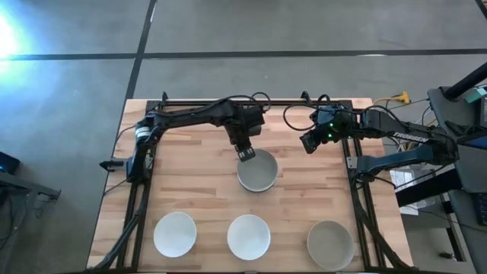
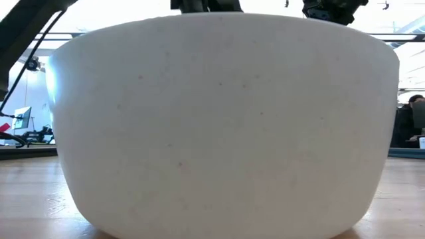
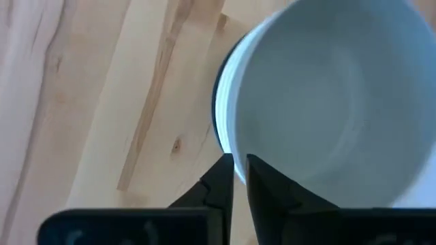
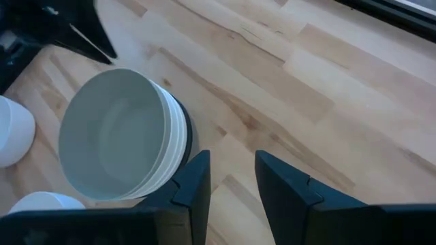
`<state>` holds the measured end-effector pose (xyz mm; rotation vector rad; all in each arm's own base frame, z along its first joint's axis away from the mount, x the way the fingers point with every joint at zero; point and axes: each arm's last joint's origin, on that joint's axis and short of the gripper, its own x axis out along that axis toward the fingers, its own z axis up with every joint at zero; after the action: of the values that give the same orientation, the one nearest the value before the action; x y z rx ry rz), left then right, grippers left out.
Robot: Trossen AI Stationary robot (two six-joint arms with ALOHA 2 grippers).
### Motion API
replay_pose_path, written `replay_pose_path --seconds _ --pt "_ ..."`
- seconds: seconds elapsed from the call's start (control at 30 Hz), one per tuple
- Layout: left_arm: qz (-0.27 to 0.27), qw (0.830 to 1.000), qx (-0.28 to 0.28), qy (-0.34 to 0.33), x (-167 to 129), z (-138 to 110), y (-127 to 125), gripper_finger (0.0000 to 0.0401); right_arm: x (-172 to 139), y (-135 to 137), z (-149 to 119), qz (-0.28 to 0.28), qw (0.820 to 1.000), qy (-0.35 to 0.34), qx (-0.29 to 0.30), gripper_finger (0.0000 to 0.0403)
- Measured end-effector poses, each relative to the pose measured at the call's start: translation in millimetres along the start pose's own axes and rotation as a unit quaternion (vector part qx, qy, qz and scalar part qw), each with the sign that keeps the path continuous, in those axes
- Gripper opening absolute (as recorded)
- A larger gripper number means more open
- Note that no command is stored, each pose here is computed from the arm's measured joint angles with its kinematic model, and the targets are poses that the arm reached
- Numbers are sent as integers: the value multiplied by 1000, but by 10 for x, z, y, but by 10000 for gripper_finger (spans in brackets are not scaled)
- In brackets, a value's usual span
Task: Nest bowls inside each other
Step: Stack the white bowl on the gray bowl
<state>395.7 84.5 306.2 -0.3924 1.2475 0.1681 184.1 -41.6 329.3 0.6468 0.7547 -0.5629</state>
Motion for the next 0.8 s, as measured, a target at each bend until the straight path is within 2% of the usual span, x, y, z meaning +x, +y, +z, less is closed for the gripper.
replay_pose_path --seconds 0.2,0.3,0.47,0.57,0.7,0.8 --pt "3 1000 4 -4 -337 -209 -37 24 -1 12 -9 3 1000 2 1 111" --pt "-5 1000 18 8 -486 -465 -86 24 -3 34 -26 8 1000 5 -5 111" --pt "-85 994 46 46 -627 -1115 -179 24 4 50 -49 9 1000 8 -11 111" --pt "-109 991 40 67 -629 -1544 -215 24 17 44 -57 5 1000 8 -16 112" --pt "-122 991 -4 60 -576 -2052 -224 25 40 45 -46 -7 1000 -2 -25 112" --pt "-135 987 -60 57 -468 -2371 -203 25 65 64 -21 -7 999 -15 -28 112"
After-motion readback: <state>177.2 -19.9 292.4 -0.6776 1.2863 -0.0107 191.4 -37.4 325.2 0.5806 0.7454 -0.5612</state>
